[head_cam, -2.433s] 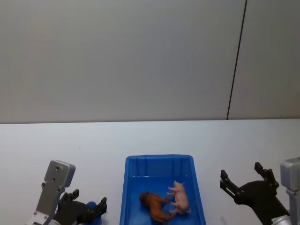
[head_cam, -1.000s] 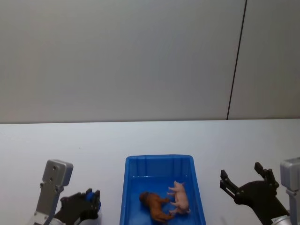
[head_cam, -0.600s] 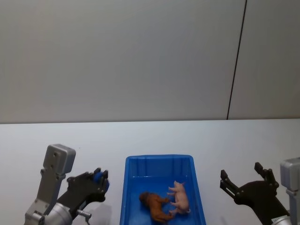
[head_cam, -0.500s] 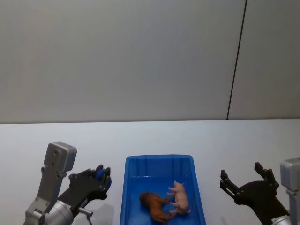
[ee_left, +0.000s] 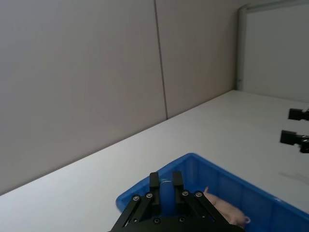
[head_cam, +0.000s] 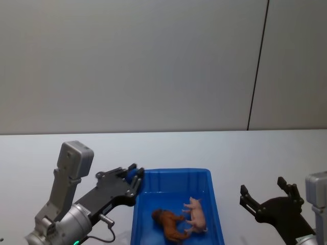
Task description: Pick up the two dolls from the table and place them into the box.
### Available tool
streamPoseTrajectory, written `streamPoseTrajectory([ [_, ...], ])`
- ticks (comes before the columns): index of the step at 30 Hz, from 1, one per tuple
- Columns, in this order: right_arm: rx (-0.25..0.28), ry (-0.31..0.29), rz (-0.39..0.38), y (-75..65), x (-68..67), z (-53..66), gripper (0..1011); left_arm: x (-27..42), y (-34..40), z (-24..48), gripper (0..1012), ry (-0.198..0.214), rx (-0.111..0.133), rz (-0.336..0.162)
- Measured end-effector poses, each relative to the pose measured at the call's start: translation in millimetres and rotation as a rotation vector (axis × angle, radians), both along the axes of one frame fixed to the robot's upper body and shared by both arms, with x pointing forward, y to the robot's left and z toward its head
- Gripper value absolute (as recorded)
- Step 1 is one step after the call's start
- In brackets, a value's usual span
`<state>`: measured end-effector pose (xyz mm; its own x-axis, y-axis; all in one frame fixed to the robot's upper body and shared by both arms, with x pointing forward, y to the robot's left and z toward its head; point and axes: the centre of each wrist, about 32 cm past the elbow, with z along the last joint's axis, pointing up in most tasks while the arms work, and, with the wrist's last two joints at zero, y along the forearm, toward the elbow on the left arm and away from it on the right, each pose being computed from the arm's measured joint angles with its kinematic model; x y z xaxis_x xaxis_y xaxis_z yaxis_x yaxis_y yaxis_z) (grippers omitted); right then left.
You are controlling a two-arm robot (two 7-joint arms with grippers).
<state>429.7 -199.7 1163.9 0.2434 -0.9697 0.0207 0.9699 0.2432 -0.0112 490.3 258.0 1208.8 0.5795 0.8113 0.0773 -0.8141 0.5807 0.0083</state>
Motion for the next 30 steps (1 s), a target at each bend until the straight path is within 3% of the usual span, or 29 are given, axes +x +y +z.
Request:
streamPoseTrajectory([
  [9,0.000,0.000,0.000,0.0,0.0,0.0,1001,7.2,-4.8,4.2,344,-0.029,-0.038,-0.130],
  [19,0.000,0.000,0.000,0.0,0.0,0.0,1001,16.4,-13.2,5.8,704,-0.047,-0.091,-0.283],
  [30,0.000,0.000,0.000,0.0,0.0,0.0,1001,20.7,-18.4,6.6,1000,-0.058,-0.118,-0.357],
])
